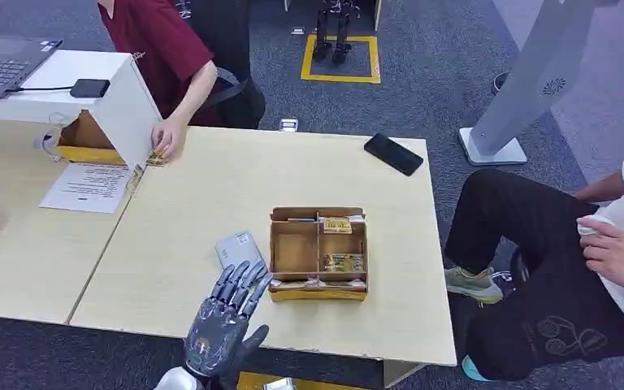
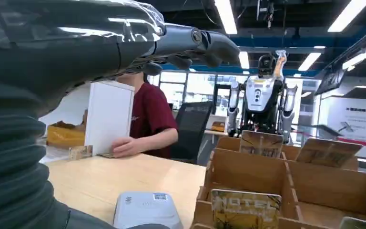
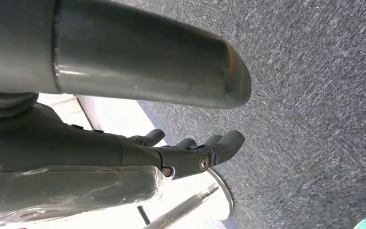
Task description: Pass the card to the sensor for recognition and then transmit it.
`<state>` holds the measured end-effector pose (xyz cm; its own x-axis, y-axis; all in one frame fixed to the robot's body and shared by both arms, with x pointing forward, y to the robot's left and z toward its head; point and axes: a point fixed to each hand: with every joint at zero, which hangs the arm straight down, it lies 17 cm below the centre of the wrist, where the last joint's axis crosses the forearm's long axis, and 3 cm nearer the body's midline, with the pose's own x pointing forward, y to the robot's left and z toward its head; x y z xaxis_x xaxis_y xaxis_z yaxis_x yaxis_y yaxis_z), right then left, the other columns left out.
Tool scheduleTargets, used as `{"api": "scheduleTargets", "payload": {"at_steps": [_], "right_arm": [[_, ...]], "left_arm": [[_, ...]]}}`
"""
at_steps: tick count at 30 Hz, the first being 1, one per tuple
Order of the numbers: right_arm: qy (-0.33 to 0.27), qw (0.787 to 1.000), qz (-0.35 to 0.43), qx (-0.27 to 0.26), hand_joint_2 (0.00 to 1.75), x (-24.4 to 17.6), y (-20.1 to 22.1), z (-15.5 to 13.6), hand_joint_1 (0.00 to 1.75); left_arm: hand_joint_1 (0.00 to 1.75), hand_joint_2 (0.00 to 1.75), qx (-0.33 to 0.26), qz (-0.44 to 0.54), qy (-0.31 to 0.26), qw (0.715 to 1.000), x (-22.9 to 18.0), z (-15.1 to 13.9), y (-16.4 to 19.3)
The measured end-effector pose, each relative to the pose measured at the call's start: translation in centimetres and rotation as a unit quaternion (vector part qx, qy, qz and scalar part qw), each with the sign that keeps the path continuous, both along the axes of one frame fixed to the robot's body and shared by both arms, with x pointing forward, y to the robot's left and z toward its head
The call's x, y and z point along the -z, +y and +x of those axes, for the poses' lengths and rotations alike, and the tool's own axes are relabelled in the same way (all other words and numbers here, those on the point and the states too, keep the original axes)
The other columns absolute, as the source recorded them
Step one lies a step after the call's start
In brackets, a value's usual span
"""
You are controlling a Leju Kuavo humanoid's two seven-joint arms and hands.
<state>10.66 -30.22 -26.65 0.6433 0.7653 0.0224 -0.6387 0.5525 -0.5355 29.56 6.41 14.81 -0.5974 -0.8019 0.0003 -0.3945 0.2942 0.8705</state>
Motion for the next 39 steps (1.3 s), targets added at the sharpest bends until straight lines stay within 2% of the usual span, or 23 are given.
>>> {"api": "scheduleTargets", "payload": {"at_steps": [14,21,39], "right_arm": [[-0.001,1.0,0.001,0.003,0.0,0.0,0.0,0.1,0.0],[-0.004,1.0,0.004,0.0,0.0,0.0,0.1,0.2,0.0],[-0.007,1.0,0.003,0.0,0.0,-0.1,0.0,0.5,0.0]], "left_arm": [[0.0,1.75,0.004,0.011,0.008,1.0,1.1,0.6,-0.5],[0.0,1.75,-0.021,0.014,0.013,1.0,1.6,3.3,-0.1],[0.0,1.75,-0.031,-0.024,0.037,0.999,1.4,7.8,0.0]]}}
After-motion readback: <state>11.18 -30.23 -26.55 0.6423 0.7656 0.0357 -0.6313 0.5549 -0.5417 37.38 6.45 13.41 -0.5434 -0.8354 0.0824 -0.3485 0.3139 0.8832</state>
